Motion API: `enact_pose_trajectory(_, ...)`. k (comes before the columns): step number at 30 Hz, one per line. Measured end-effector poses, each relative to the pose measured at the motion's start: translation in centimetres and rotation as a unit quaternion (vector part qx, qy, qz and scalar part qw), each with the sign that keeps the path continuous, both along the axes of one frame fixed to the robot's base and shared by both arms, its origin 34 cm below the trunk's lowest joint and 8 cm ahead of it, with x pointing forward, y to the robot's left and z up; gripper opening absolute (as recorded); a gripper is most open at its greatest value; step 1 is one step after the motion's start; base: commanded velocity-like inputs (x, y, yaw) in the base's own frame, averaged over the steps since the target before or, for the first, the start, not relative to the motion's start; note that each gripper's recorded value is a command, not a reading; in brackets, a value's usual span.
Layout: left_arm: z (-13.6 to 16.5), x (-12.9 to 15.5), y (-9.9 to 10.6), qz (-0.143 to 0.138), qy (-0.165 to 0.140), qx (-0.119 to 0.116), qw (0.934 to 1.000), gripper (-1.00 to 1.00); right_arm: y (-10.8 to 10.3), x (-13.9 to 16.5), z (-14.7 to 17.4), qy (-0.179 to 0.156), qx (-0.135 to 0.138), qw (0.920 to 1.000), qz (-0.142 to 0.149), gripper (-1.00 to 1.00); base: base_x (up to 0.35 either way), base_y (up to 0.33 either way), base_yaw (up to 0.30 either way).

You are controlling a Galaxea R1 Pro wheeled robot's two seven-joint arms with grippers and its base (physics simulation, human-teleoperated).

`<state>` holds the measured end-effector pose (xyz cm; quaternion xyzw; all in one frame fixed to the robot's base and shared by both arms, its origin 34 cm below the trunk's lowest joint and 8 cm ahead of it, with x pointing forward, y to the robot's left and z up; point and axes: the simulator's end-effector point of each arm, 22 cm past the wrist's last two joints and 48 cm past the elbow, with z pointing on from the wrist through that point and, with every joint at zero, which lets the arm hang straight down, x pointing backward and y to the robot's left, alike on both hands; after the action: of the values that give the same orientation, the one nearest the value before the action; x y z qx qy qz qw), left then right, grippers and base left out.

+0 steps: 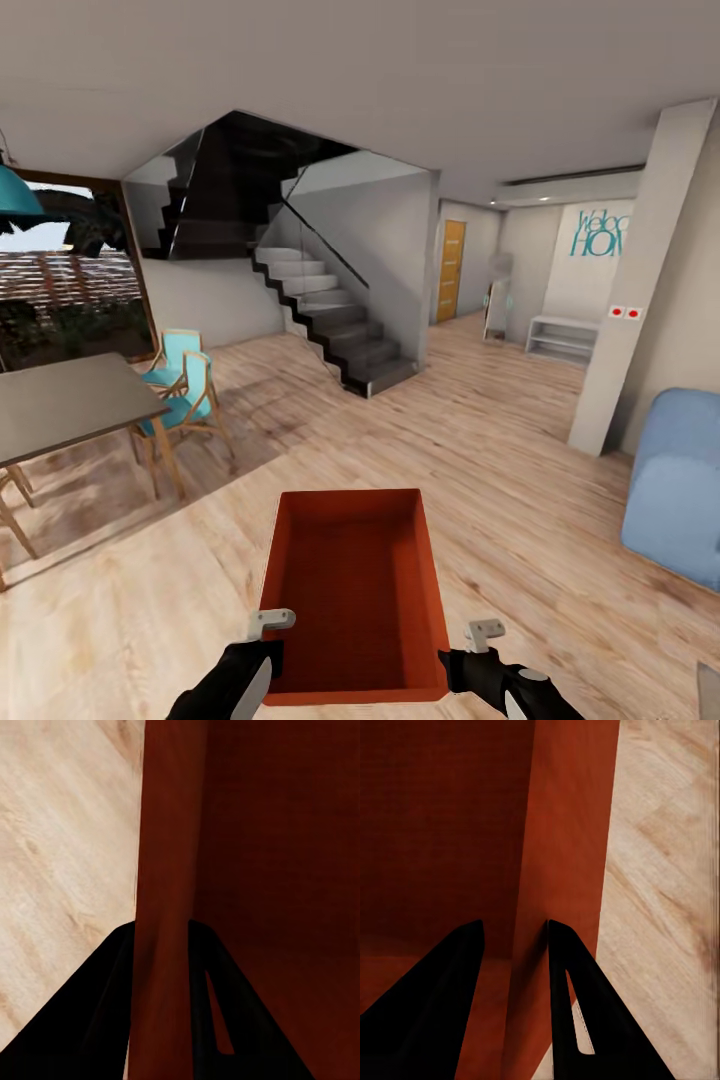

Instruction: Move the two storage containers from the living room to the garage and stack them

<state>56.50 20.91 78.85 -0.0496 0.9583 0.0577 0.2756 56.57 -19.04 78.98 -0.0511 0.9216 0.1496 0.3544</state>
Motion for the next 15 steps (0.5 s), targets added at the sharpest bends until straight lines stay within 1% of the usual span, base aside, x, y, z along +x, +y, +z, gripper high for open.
enact_pose_trajectory(15, 0.00, 0.00, -0.01, 0.000, 0.000, 0.000, 1.0000, -1.00, 0.00, 0.00, 0.00, 0.000, 0.000, 1.0000, 0.000, -1.00, 0.325, 0.000, -0.274)
